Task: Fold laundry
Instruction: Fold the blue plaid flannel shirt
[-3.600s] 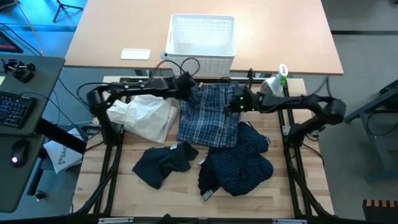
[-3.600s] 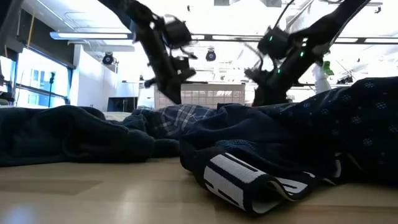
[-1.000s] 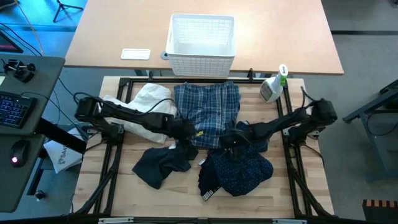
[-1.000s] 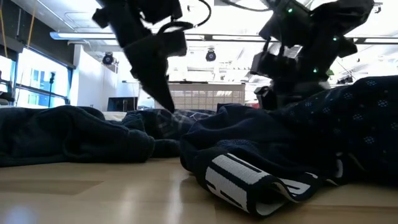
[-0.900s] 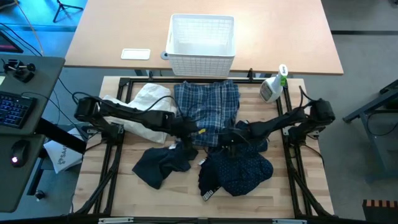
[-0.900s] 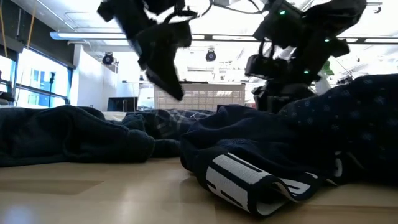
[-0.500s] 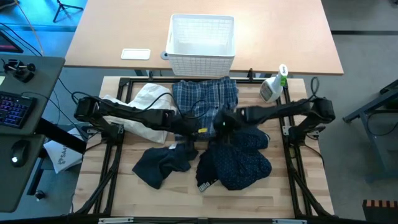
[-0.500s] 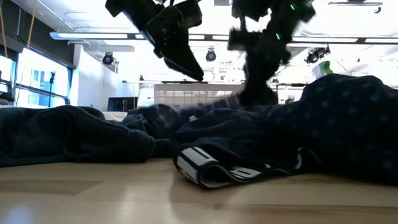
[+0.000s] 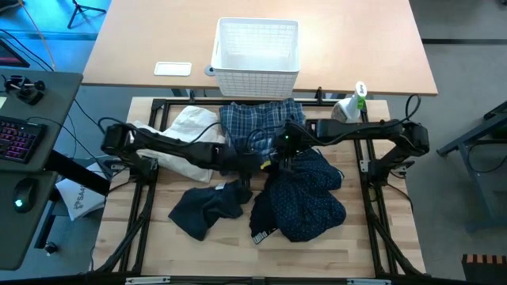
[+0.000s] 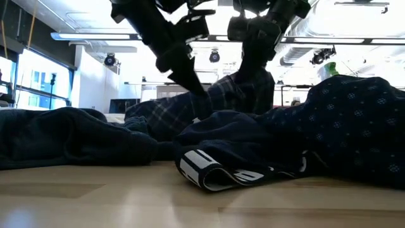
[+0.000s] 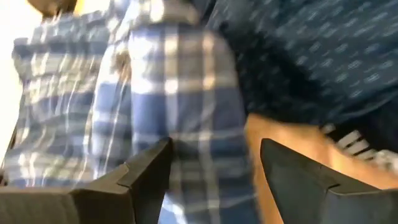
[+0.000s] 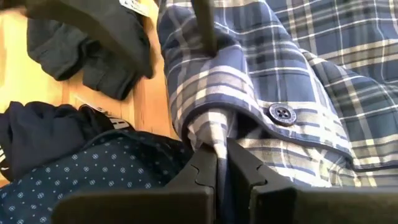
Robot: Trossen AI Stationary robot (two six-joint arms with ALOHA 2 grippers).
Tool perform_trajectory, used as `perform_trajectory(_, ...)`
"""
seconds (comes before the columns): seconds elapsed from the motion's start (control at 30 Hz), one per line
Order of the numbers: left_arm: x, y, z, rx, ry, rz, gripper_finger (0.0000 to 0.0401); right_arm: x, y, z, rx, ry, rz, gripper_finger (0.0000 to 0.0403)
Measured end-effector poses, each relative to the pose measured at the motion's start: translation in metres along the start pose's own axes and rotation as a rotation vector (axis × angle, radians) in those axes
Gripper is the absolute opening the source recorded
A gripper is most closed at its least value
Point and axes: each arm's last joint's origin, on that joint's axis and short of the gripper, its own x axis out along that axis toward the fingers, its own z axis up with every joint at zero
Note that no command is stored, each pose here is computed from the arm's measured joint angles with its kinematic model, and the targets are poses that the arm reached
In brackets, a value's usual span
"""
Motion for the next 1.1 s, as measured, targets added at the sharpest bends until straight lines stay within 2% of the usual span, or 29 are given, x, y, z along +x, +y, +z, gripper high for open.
perform_trajectory(0.13,0.001,-0.006,-0.005,-0.043,0.054,0.043,0.0236,0.000,0.003,-0.002,0.029,0.020,0.031,0.0002)
perform_trajectory(0.27,0.001,-0.005,-0.012,-0.080,0.122,0.072,0.0237,0.010,0.014,-0.013,0.007,0.038,0.049,0.0001)
perform_trajectory(0.33,0.002,-0.001,-0.015,-0.080,0.149,0.047,0.0235,0.017,0.019,-0.020,-0.002,0.045,0.054,0.0001)
perform_trajectory(0.4,0.004,0.002,-0.016,-0.073,0.152,-0.045,0.0225,0.022,0.024,-0.025,0.002,0.045,0.063,0.0001)
perform_trajectory(0.47,0.010,0.002,-0.018,-0.066,0.153,-0.155,0.0206,0.023,0.028,-0.027,0.001,0.048,0.069,0.0001)
perform_trajectory(0.6,0.023,0.001,-0.025,-0.031,0.186,-0.246,0.0149,0.022,0.031,-0.027,-0.009,0.040,0.055,0.0000)
perform_trajectory(0.7,0.030,-0.003,-0.026,-0.021,0.166,-0.353,0.0091,0.013,0.030,-0.026,-0.010,0.017,0.041,0.0000)
perform_trajectory(0.8,0.027,-0.004,-0.022,-0.038,0.138,-0.387,0.0024,0.003,0.029,-0.025,-0.011,-0.005,0.017,0.0000)
perform_trajectory(0.83,0.024,-0.003,-0.020,-0.052,0.128,-0.385,0.0013,-0.001,0.028,-0.025,-0.010,-0.011,0.009,0.0001)
perform_trajectory(0.97,0.009,0.007,-0.013,-0.157,0.083,-0.365,0.0014,-0.015,0.021,-0.025,-0.059,-0.039,-0.045,0.0018)
perform_trajectory(1.1,-0.003,0.022,-0.010,-0.308,0.073,-0.384,0.0004,-0.039,0.016,-0.015,-0.136,-0.094,-0.085,0.0071)
